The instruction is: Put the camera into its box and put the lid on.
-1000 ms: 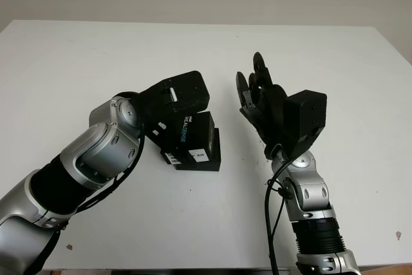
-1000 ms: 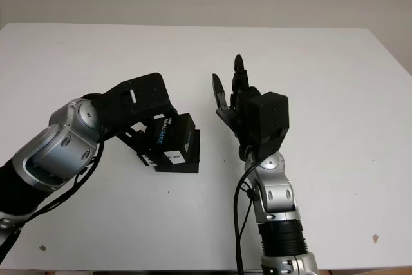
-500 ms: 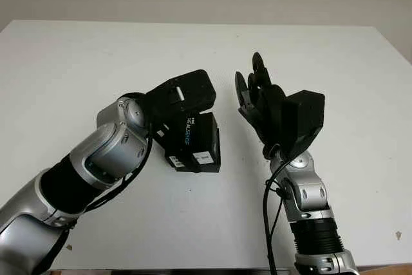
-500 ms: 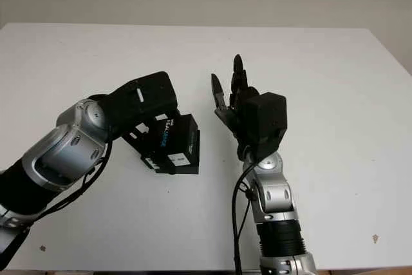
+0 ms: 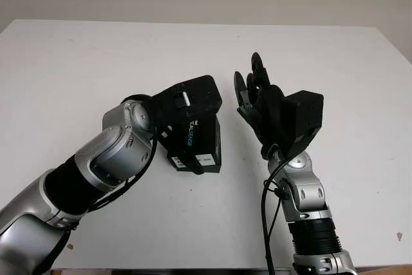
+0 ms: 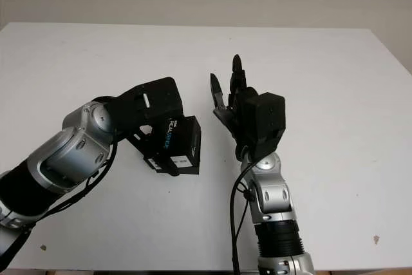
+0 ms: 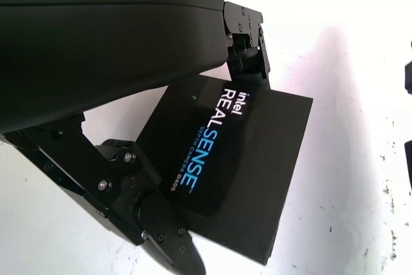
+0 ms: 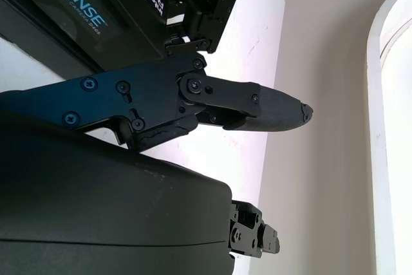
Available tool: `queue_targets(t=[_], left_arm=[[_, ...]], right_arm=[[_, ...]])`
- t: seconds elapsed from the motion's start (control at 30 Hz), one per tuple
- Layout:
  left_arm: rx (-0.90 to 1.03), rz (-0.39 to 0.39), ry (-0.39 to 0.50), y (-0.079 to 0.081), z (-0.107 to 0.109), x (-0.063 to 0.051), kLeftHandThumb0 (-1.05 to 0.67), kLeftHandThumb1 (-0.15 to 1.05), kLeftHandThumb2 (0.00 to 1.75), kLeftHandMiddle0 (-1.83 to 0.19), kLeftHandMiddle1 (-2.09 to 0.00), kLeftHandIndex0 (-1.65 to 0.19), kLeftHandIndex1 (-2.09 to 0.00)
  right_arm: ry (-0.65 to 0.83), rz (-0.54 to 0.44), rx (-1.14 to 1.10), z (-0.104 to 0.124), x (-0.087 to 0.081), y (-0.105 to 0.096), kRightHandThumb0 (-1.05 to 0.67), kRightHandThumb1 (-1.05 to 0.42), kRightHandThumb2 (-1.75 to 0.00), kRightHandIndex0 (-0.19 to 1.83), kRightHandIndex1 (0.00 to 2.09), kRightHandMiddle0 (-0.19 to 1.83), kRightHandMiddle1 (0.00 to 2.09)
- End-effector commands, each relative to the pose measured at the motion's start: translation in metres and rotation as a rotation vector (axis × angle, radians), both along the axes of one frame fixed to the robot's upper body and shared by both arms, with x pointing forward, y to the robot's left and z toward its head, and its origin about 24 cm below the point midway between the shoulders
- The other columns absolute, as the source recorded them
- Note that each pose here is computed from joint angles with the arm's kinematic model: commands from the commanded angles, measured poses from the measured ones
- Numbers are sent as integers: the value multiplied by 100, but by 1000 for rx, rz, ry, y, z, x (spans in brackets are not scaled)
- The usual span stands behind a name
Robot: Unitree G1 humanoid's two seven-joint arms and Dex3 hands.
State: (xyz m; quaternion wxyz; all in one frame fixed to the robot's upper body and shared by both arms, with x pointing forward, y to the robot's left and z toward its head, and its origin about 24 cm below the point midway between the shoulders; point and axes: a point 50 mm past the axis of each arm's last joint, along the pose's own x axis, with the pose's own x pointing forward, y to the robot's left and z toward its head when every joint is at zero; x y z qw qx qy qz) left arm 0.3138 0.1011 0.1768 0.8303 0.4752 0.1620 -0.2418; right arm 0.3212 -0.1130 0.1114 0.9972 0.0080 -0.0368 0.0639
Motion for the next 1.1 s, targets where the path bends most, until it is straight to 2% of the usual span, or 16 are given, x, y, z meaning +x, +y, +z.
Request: queue_targets(t=[0.0,0.2,0.3,0.33,0.4,0.47,0.5,0.6,0.7,0.77,0.8,0.83,0.9,0.97,1.0,1.07], left_arm=[[12,-53,-19,-6,3,-1,-16,97,5,-32,-184,-21,-178],[23,-78,-12,-8,2,-1,-20,99,6,-31,-186,-20,-176],[19,-90,-11,-9,2,-1,-33,103,7,-30,-178,-11,-176],[17,-90,-4,-9,2,-1,-37,104,8,-29,-176,-8,-184],[6,-67,26,-12,3,0,-45,105,15,-8,-181,12,-188],[5,-49,51,-16,5,-1,-51,105,25,13,-186,18,-168],[2,-48,56,-18,6,-1,-52,105,28,16,-186,18,-169],[-26,-48,62,-21,8,-1,-52,105,39,13,-206,19,-202],[-50,-39,71,-24,8,0,-53,105,43,7,-209,10,-209],[-69,-35,69,-25,7,0,-54,105,42,14,-205,14,-209],[-72,-34,70,-26,7,0,-55,105,40,17,-158,17,-188],[-71,-39,68,-26,6,0,-55,105,40,18,-122,18,-169],[-55,-49,69,-26,6,0,-57,105,39,19,-92,19,-142],[-49,-54,79,-26,6,0,-56,105,37,19,-54,19,-101],[-42,-60,82,-26,6,0,-56,105,36,19,-48,19,-91],[-36,-73,89,-26,6,-1,-55,105,37,19,-30,19,-52]], right_arm=[[-16,0,4,1,-1,0,-68,-105,-53,-17,5,-16,5],[-12,-4,19,0,-1,0,-68,-105,-53,-17,5,-16,5],[-9,-5,23,-1,-2,0,-69,-105,-52,-17,5,-16,5],[-8,-5,23,-1,-2,0,-69,-105,-52,-17,5,-16,5],[-12,-5,19,-1,-2,0,-69,-105,-52,-17,5,-16,5],[-17,-6,10,-1,-2,0,-68,-105,-53,-16,6,-16,6],[-18,-7,5,-1,-2,0,-68,-105,-53,-16,6,-15,6],[-16,-6,1,-2,-2,1,-68,-105,-53,-16,6,-15,6],[-21,-5,-1,-2,-2,1,-68,-105,-54,-16,6,-15,6],[-22,-2,0,-2,-2,1,-67,-105,-54,-16,5,-16,5],[-20,-2,5,-2,-2,2,-68,-105,-54,-16,5,-16,5],[-19,-2,6,-2,-2,2,-68,-105,-54,-16,5,-16,5],[-13,-6,8,-2,-2,2,-68,-105,-54,-16,6,-15,6],[-13,-7,12,-2,-2,3,-68,-105,-54,-16,6,-16,5],[-15,-7,16,-3,-2,3,-68,-105,-53,-16,6,-15,6],[-16,-7,20,-3,-2,3,-68,-105,-53,-16,6,-15,6]])
